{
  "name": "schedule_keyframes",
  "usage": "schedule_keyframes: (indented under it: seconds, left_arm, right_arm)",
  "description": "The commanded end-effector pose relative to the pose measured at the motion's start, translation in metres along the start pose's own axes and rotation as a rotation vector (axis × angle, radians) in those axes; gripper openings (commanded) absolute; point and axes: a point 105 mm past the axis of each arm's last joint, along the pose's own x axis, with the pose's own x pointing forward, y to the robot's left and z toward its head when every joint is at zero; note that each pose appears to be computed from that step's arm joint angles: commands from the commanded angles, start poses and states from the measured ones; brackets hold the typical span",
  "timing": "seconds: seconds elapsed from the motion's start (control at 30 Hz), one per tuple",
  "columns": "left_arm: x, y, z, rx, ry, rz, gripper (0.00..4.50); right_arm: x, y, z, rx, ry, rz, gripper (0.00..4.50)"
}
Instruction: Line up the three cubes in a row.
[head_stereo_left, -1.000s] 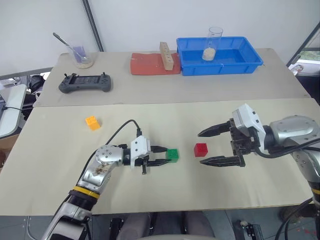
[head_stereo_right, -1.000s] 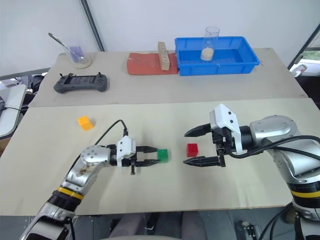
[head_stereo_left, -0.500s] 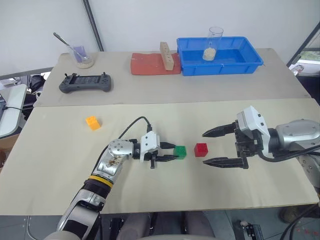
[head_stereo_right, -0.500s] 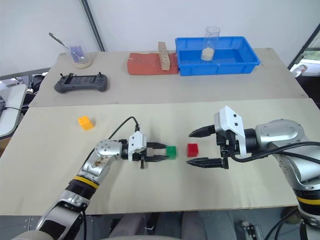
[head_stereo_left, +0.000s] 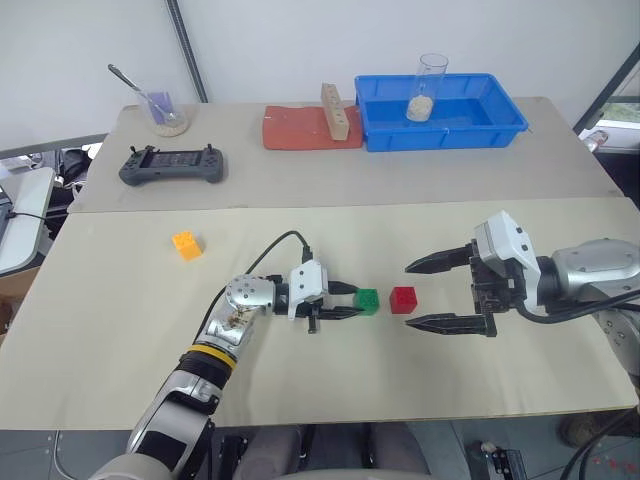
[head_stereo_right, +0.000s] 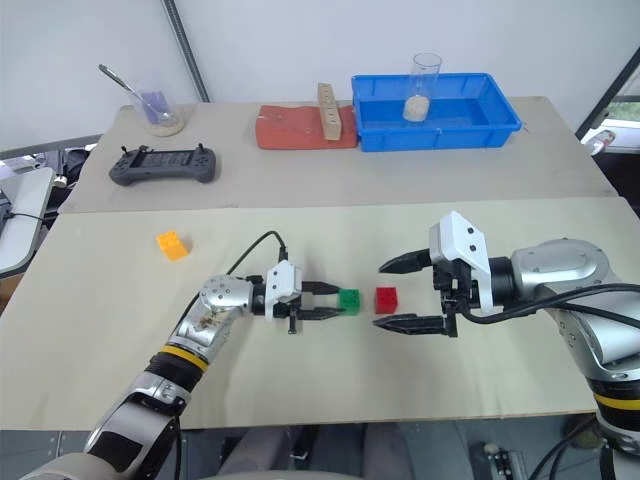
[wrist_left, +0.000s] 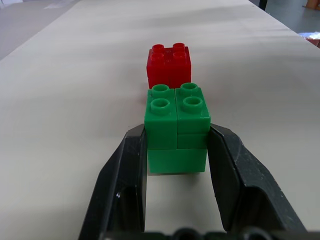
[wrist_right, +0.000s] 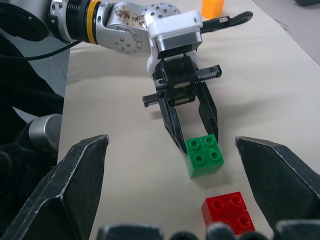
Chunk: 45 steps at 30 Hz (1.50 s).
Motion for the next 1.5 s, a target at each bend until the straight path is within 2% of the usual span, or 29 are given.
schedule_keyframes:
  seconds: [0.03,0.07,0.13,0.3,0.53,0.77,0.87,0.93,1.13,1.37,1.5]
  left_arm:
    - [0.001,0.005,0.008,0.038,-0.016,0.005,3.13]
    - [0.001,0.005,0.008,0.038,-0.016,0.005,3.68]
    - [-0.001,0.005,0.007,0.035,-0.012,0.005,4.44]
    - [-0.021,0.000,0.001,0.019,0.029,0.014,4.44]
    - [-0.084,-0.006,0.009,-0.028,0.092,0.207,4.44]
    - [-0.153,0.013,0.025,-0.074,0.086,0.748,4.44]
    - [-0.201,0.019,0.016,-0.145,0.078,1.194,4.44]
    - [-0.216,0.015,0.012,-0.175,0.079,1.361,4.44]
    - [-0.233,0.020,0.000,-0.215,0.075,1.654,4.44]
    - [-0.226,0.041,-0.025,-0.289,0.085,1.753,4.44]
    - [-0.224,0.053,-0.031,-0.318,0.079,1.797,4.44]
  right_arm:
    - [-0.005,-0.001,0.008,-0.049,-0.003,-0.015,4.50]
    - [-0.005,-0.002,0.008,-0.049,-0.003,-0.016,4.50]
    - [-0.004,-0.002,0.008,-0.051,-0.005,-0.017,4.50]
    - [-0.001,-0.007,0.009,-0.057,-0.027,-0.030,4.50]
    - [0.014,-0.022,0.041,-0.098,-0.180,-0.090,4.50]
    - [0.033,-0.028,0.084,-0.152,-0.325,-0.112,4.50]
    - [0.049,-0.028,0.101,-0.155,-0.396,-0.093,4.50]
    - [0.056,-0.026,0.106,-0.158,-0.413,-0.077,4.50]
    - [0.072,-0.016,0.114,-0.176,-0.435,-0.015,4.50]
    - [0.076,-0.017,0.119,-0.187,-0.442,-0.007,4.50]
    - [0.076,-0.017,0.119,-0.189,-0.440,-0.012,4.50]
